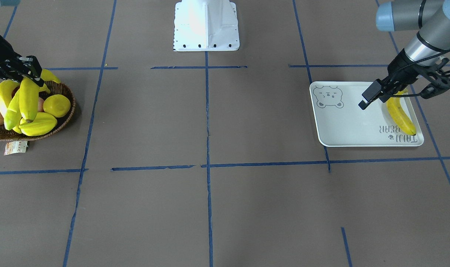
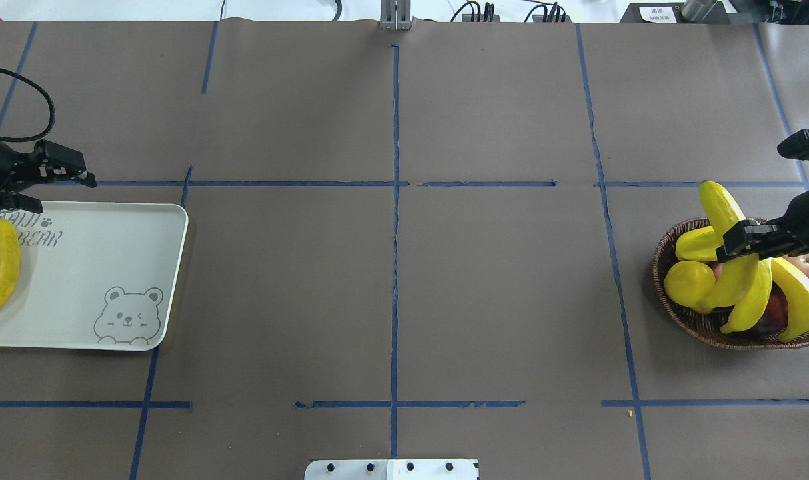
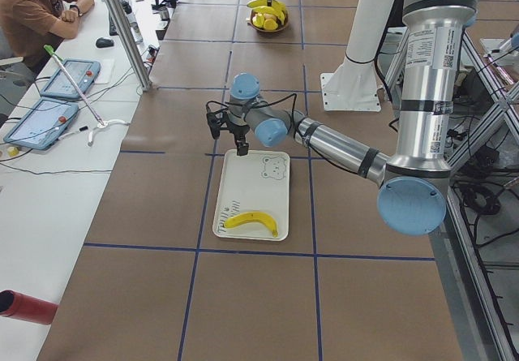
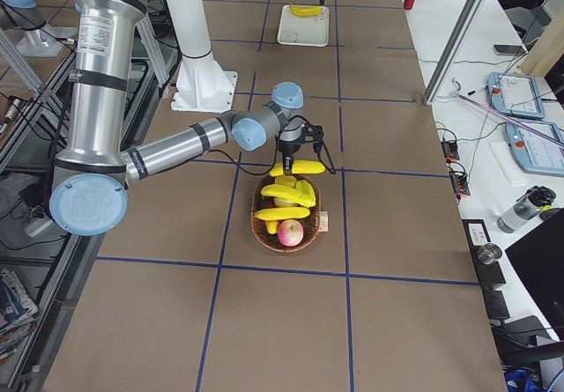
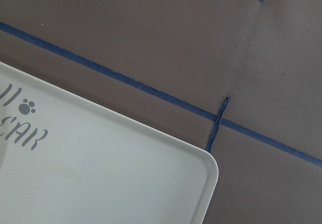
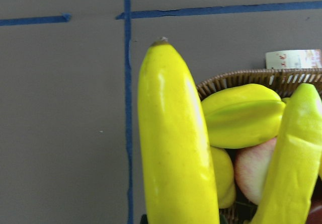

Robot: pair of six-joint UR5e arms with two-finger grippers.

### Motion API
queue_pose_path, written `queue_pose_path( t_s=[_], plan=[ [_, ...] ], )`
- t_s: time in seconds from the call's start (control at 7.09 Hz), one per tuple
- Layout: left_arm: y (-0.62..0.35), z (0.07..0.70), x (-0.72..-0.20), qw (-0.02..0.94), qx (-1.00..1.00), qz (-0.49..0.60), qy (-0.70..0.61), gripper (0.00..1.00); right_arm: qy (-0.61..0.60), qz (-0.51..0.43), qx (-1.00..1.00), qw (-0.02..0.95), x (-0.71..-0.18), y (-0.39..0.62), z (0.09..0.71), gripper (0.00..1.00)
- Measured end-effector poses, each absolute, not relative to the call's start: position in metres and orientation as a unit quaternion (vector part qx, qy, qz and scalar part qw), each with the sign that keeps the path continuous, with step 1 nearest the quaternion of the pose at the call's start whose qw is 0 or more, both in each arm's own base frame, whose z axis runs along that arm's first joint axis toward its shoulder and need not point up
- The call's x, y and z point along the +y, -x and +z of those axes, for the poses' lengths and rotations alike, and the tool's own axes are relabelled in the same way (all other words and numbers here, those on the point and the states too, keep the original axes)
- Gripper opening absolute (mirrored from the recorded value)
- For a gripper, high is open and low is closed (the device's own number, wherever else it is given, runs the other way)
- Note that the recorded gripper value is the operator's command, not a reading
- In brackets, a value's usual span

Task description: Transfer all bananas from basket to plate

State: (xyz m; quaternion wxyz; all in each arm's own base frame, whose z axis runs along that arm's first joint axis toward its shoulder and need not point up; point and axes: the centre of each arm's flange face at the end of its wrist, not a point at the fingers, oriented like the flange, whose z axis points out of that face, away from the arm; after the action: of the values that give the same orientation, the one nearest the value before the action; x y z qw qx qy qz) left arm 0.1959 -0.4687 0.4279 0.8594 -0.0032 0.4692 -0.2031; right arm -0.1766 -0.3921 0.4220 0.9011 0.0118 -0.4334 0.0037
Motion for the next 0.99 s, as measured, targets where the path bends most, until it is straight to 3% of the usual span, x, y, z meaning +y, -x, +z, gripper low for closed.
queue_pose_path(
  t_s=[0.42,0.99],
  plan=[
    [-0.227,0.387,-0.475,0.85,0.496,-0.177,-0.004,1.0,-0.034,-0.056,-0.474,0.878,-0.412,0.243,0.311,0.02],
    [-0.309,0.246,-0.469,0.785,0.598,-0.159,0.008,1.0,-0.038,-0.062,-0.529,0.845,-0.381,0.342,0.184,0.02]
  ],
)
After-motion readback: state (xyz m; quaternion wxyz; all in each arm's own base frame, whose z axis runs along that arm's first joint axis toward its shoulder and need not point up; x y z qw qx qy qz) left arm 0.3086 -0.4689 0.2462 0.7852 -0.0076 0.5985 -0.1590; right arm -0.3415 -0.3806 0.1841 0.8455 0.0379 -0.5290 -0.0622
